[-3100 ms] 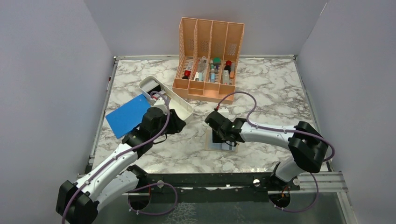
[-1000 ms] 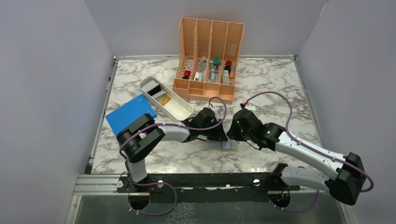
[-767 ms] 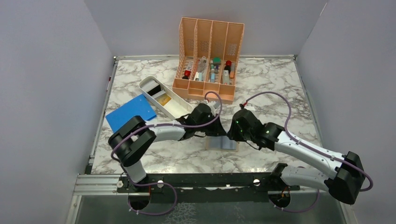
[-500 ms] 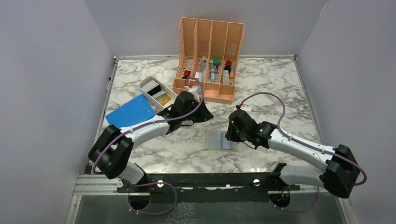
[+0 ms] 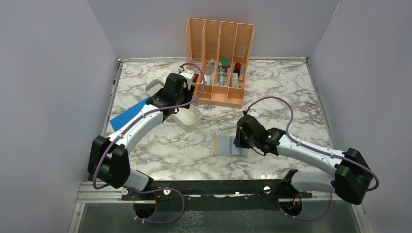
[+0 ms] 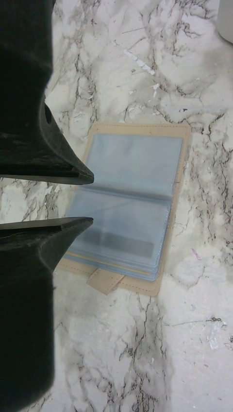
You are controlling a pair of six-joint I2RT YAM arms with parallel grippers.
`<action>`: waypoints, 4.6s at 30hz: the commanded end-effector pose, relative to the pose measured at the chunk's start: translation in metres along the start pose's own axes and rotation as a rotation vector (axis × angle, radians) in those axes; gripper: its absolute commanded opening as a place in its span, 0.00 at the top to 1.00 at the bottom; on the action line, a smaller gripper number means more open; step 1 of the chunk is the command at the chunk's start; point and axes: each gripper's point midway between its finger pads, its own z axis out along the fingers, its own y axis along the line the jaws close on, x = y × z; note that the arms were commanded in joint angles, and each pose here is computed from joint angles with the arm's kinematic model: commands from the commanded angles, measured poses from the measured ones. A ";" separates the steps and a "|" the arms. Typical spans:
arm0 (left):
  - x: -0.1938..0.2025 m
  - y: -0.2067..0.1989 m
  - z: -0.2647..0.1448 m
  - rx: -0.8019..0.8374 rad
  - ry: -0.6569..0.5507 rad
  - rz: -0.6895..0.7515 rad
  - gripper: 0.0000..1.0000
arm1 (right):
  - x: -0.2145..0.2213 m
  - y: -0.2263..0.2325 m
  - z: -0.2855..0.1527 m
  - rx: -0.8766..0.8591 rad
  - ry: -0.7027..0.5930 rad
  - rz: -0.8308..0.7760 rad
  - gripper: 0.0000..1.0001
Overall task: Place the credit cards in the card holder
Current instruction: Insert the credit card into the card holder, then pick up the credit card from the storage box, then insert the credit card into the card holder.
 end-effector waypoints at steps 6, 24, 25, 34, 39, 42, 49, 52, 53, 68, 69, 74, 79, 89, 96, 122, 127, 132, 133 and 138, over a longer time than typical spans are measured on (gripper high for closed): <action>0.026 0.075 0.026 -0.112 0.117 0.451 0.52 | -0.022 0.003 -0.007 -0.044 -0.047 -0.032 0.64; 0.043 0.144 0.086 -0.319 0.187 0.657 0.22 | -0.030 0.000 -0.005 -0.048 -0.048 -0.030 0.63; 0.042 0.147 0.088 -0.332 0.180 0.656 0.22 | -0.030 0.000 -0.005 -0.047 -0.045 -0.033 0.63; 0.030 0.163 0.101 -0.340 0.183 0.612 0.30 | -0.035 -0.001 -0.006 -0.041 -0.048 -0.027 0.63; 0.032 0.178 0.106 -0.393 0.251 0.606 0.36 | -0.033 -0.002 -0.004 -0.041 -0.041 -0.023 0.63; 0.031 0.183 0.108 -0.410 0.263 0.597 0.41 | -0.032 -0.002 -0.002 -0.041 -0.035 -0.022 0.63; 0.035 0.187 0.111 -0.400 0.292 0.590 0.46 | -0.031 -0.001 0.001 -0.040 -0.026 -0.024 0.63; 0.037 0.188 0.111 -0.399 0.306 0.599 0.37 | -0.031 -0.002 0.001 -0.039 -0.024 -0.025 0.63; 0.038 0.188 0.111 -0.398 0.310 0.602 0.35 | -0.030 -0.002 0.001 -0.038 -0.024 -0.026 0.63; 0.008 0.194 0.099 -0.445 0.279 0.629 0.48 | -0.033 0.000 -0.001 -0.049 -0.030 -0.020 0.63; 0.006 0.194 0.099 -0.445 0.275 0.629 0.49 | -0.033 0.001 -0.001 -0.052 -0.028 -0.019 0.63; 0.010 0.195 0.101 -0.443 0.289 0.643 0.53 | -0.030 0.001 0.000 -0.056 -0.021 -0.018 0.63; 0.011 0.192 0.101 -0.425 0.292 0.644 0.61 | -0.031 0.000 0.000 -0.052 -0.023 -0.018 0.63; 0.004 0.191 0.097 -0.419 0.284 0.643 0.71 | -0.030 0.000 0.001 -0.057 -0.021 -0.019 0.63; 0.001 0.188 0.097 -0.403 0.284 0.635 0.74 | -0.030 0.000 0.001 -0.056 -0.021 -0.022 0.63; -0.067 0.111 0.014 -0.173 0.030 0.081 1.00 | -0.031 -0.002 -0.013 -0.083 -0.046 -0.008 0.63; -0.081 0.066 -0.009 0.010 -0.041 -0.191 1.00 | -0.028 -0.003 -0.017 -0.091 -0.043 0.005 0.63; -0.077 -0.003 -0.029 0.360 -0.007 -0.396 1.00 | -0.022 -0.010 -0.019 -0.069 -0.039 0.032 0.63; -0.073 -0.018 -0.035 0.438 -0.005 -0.415 1.00 | -0.021 -0.012 -0.018 -0.061 -0.036 0.036 0.63; -0.040 -0.073 -0.050 0.599 -0.011 -0.480 1.00 | -0.014 -0.017 -0.010 -0.032 -0.010 0.036 0.62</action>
